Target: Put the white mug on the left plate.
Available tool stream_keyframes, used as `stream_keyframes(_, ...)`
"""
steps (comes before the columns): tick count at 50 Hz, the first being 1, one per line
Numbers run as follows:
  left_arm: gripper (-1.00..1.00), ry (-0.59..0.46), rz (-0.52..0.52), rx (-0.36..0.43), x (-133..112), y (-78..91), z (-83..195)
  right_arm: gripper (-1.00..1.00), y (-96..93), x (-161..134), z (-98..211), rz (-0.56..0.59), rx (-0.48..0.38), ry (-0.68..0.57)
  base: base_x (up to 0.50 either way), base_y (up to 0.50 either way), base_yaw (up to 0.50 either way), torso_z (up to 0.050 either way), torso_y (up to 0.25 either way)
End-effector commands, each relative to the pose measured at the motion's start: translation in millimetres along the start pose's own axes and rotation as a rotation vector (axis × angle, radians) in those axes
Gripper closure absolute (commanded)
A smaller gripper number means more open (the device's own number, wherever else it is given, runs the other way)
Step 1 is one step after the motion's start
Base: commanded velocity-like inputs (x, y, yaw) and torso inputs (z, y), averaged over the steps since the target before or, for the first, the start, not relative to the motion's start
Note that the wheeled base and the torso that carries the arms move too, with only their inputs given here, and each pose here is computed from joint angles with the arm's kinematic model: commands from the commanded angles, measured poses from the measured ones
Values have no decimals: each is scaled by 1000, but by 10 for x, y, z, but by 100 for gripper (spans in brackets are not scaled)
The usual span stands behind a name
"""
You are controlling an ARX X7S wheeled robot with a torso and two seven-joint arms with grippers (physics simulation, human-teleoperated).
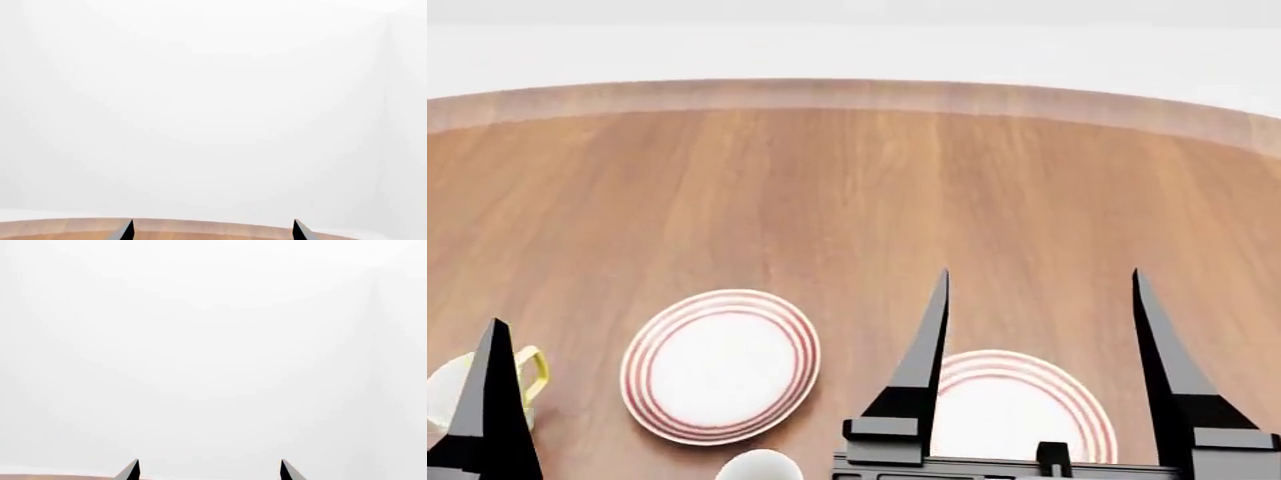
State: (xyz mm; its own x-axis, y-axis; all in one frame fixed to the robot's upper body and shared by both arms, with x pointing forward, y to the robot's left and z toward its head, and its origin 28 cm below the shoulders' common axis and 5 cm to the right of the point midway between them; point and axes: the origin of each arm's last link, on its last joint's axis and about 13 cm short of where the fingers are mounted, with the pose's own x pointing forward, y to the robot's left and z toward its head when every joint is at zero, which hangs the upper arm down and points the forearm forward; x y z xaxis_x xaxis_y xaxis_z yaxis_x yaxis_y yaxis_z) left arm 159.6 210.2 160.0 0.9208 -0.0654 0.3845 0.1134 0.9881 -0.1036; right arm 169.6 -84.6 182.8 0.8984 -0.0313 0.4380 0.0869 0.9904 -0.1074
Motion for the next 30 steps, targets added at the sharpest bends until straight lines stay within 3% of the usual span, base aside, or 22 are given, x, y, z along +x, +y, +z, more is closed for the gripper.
stream_keyframes(1, -100, 5, -6, -7, 0, 4, -2, -100, 5, 4, -7, 1, 6, 2, 500, 8, 0, 0, 0)
stream_keyframes(12, -100, 11, -8, -15, 0, 6, -6, -100, -10, -9, -3, -26, 26, -34, 409, 5, 0, 0, 1)
stream_keyframes(14, -100, 11, -9, -15, 0, 7, -3, -100, -8, -1, -25, -42, -60, 16, 0, 0, 0, 0, 0)
stream_keyframes(15, -100, 11, -8, -14, 1, 7, -2, -100, -7, -1, -19, -45, -39, 10, 0, 199, 0, 0, 0)
stream_keyframes(16, -100, 12, -9, -15, -1, 9, -8, -100, -7, 1, -32, -40, -97, 39, 0, 500, 0, 0, 0)
stream_keyframes(17, -100, 12, -8, -14, 1, 10, -7, -100, -2, 2, -30, -40, -102, 37, 0, 500, 0, 0, 0)
stream_keyframes(30, -100, 13, -8, -15, 0, 11, -15, -100, -2, 1, -32, -43, -78, 10, 0, 500, 0, 0, 0)
